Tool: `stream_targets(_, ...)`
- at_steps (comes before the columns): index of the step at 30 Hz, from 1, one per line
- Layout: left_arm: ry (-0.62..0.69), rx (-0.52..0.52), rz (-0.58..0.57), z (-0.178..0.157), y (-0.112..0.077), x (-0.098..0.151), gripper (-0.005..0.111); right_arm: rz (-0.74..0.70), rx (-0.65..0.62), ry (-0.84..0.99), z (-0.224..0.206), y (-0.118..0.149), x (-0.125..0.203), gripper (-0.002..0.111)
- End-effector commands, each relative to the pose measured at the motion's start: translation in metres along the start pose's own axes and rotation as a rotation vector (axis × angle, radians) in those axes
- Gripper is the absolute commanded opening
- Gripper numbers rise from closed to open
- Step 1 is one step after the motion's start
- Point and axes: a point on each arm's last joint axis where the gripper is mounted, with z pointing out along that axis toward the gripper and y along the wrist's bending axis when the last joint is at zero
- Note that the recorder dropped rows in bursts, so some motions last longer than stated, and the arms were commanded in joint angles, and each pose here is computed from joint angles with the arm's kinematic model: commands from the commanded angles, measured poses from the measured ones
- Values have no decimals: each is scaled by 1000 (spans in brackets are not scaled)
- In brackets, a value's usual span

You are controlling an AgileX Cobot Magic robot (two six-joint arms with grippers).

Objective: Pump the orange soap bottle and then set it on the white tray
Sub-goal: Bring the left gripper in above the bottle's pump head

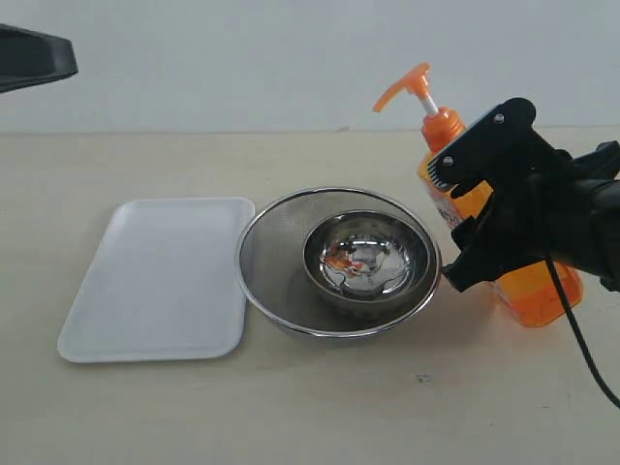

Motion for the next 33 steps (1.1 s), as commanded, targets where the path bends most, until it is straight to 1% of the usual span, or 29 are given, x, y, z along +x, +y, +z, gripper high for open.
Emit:
stream_targets(1,53,208,82,19,-6,-22,5,-49,63,-34,-3,-8,-5,0)
stream_targets(4,75,176,124,40,-4,-36,5,-51,65,-35,-3,-8,-6,0)
stream_targets(6,103,196,167,60,-6,-38,5,-53,65,-36,-3,-8,-6,0)
stream_targets(8,133,240,205,81,-12,-35,5,-55,66,-37,-3,-8,-6,0)
stream_targets(10,154,252,216,106,-17,-32,5,-55,69,-36,-3,-9,-6,0)
stream_targets(13,171,221,236,142,-16,-26,5,-55,68,-34,-3,-8,-5,0)
stream_targets(16,205,241,238,168,-16,-19,5,-70,73,-39,-3,-7,-5,0)
stream_targets(18,219,257,241,183,-17,-16,5,-110,92,-48,-5,-5,-6,0)
stream_targets(21,231,275,246,200,-19,-14,5,-128,139,-59,-10,-2,-9,0)
stream_targets(24,231,284,252,211,-19,-15,5,-128,145,-58,-10,-2,-9,0)
stream_targets(26,224,294,237,216,-20,-15,5,-130,152,-59,-10,-3,-9,0)
stream_targets(30,217,298,243,223,-23,-16,5,-129,176,-54,-10,-5,-9,0)
stream_targets(33,218,302,218,226,-25,-17,5,-142,178,-60,-10,-5,-9,0)
